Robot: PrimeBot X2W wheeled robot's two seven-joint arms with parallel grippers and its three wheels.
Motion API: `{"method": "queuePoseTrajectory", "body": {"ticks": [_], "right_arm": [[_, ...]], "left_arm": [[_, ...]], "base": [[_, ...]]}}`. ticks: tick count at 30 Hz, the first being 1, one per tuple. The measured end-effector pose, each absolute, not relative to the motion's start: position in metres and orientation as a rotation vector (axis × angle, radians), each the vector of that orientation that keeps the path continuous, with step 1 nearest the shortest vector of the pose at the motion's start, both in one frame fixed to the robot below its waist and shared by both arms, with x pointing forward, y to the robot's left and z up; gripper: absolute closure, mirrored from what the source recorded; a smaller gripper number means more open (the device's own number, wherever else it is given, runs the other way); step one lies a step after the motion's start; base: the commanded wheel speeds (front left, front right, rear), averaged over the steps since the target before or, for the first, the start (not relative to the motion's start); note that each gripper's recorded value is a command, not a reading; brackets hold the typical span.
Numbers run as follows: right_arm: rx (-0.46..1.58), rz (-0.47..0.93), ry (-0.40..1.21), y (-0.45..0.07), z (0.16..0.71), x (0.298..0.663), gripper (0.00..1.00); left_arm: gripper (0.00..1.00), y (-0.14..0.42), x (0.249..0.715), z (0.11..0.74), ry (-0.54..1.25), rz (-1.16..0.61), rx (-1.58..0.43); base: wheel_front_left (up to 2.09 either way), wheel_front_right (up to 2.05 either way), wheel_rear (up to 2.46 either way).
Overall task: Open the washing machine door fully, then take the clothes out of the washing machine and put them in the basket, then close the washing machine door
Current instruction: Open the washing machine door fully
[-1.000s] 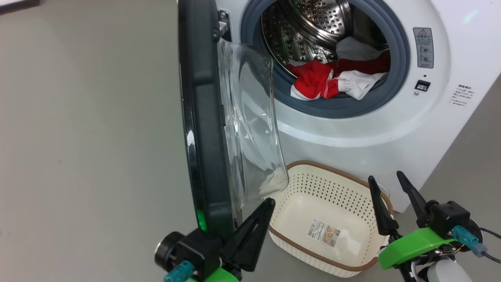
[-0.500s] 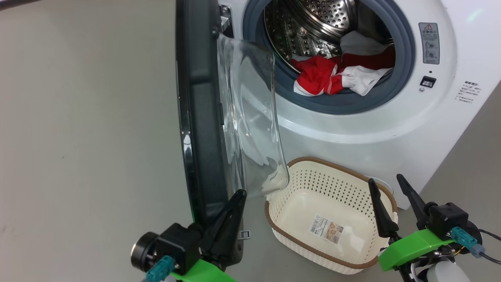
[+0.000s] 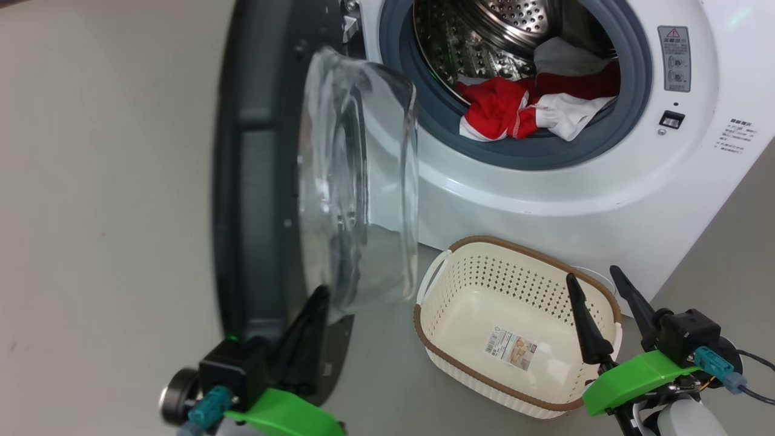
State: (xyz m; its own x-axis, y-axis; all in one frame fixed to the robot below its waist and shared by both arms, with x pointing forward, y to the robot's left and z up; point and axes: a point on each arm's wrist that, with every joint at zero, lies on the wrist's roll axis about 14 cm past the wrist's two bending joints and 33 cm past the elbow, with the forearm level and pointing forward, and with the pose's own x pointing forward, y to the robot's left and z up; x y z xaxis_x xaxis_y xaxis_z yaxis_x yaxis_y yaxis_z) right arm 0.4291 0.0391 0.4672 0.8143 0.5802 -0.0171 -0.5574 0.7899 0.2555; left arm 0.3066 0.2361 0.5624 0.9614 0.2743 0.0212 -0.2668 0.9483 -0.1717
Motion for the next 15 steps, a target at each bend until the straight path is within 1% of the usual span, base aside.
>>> {"method": "queuePoseTrajectory", "body": {"ticks": [5,15], "right_arm": [[0.245,0.618,0.111,0.041,0.462,0.429,0.00],[0.231,0.630,0.131,0.044,0.453,0.428,0.00]], "left_arm": [[1.00,0.265,0.291,0.539,0.025,0.385,-0.166],[1.00,0.313,0.271,0.536,0.010,0.560,-0.160]], "base": [[0.00,0.00,0.00],[0.00,0.00,0.00]]}}
